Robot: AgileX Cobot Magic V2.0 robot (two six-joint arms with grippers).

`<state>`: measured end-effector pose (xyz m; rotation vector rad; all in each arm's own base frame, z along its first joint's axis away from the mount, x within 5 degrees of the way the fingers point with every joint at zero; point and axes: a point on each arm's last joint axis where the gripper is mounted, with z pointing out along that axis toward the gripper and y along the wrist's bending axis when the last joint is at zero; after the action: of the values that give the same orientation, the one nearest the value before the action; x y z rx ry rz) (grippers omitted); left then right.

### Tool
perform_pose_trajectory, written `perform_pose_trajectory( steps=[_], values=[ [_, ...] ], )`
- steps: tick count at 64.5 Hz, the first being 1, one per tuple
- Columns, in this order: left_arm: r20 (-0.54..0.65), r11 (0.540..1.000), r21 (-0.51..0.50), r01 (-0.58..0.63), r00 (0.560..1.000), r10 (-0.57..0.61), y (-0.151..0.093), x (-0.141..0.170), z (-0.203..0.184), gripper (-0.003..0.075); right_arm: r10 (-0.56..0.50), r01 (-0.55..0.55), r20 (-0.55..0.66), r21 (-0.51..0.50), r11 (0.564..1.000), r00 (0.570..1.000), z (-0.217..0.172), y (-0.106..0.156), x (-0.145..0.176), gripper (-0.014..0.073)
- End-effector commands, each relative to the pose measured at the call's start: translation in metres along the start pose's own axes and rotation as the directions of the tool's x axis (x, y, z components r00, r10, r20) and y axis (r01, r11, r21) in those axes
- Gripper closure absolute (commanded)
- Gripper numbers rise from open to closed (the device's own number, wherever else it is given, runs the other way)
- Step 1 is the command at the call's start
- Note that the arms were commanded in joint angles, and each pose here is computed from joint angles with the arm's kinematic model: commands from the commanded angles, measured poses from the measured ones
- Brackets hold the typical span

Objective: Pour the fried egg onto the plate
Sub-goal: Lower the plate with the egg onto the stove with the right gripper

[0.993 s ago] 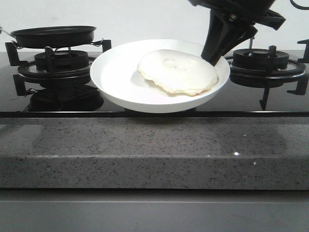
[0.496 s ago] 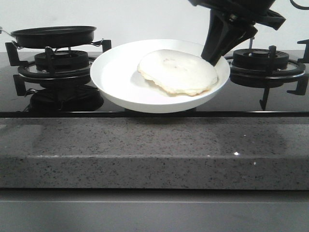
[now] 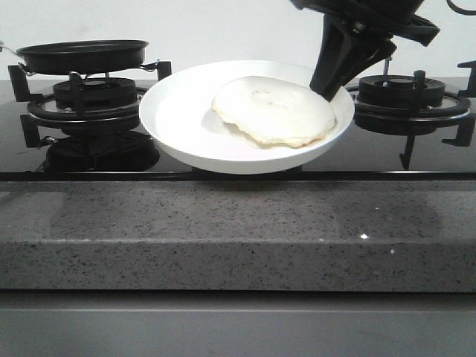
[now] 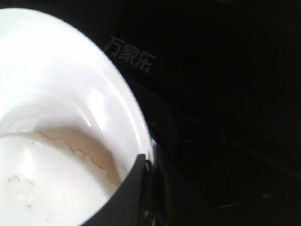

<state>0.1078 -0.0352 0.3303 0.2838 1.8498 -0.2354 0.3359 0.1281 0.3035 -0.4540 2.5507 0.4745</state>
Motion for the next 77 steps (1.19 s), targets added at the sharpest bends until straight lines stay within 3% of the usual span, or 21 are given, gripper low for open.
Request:
perform_pose_trajectory(
  steps=[1,15,37,56,77],
  values=[
    [0.215,1.000,0.001,0.011,0.977,-0.011,0.000,-0.007,-0.020,0.0740,-0.007,0.008,0.119,-0.009,1.000,0.993,-0.025,0.007,-0.011,0.0656],
    [0.350,1.000,0.001,0.012,0.937,-0.011,0.000,0.010,-0.045,0.0739,-0.007,0.008,0.119,-0.009,1.000,0.993,-0.025,0.007,-0.011,0.0656],
    [0.358,1.000,0.001,0.011,0.934,-0.011,0.000,0.013,-0.047,0.0739,0.002,0.000,0.093,-0.021,1.000,0.996,-0.028,0.009,-0.014,0.0656],
    [0.359,1.000,0.001,0.011,0.933,-0.011,0.000,0.013,-0.047,0.0739,0.063,-0.059,0.130,-0.032,0.998,0.990,-0.038,-0.005,-0.068,0.0656],
    [0.359,1.000,0.001,0.011,0.933,-0.011,0.000,0.013,-0.047,0.0739,0.163,-0.163,0.143,-0.011,0.987,0.976,-0.013,-0.051,-0.107,0.0655]
  ],
)
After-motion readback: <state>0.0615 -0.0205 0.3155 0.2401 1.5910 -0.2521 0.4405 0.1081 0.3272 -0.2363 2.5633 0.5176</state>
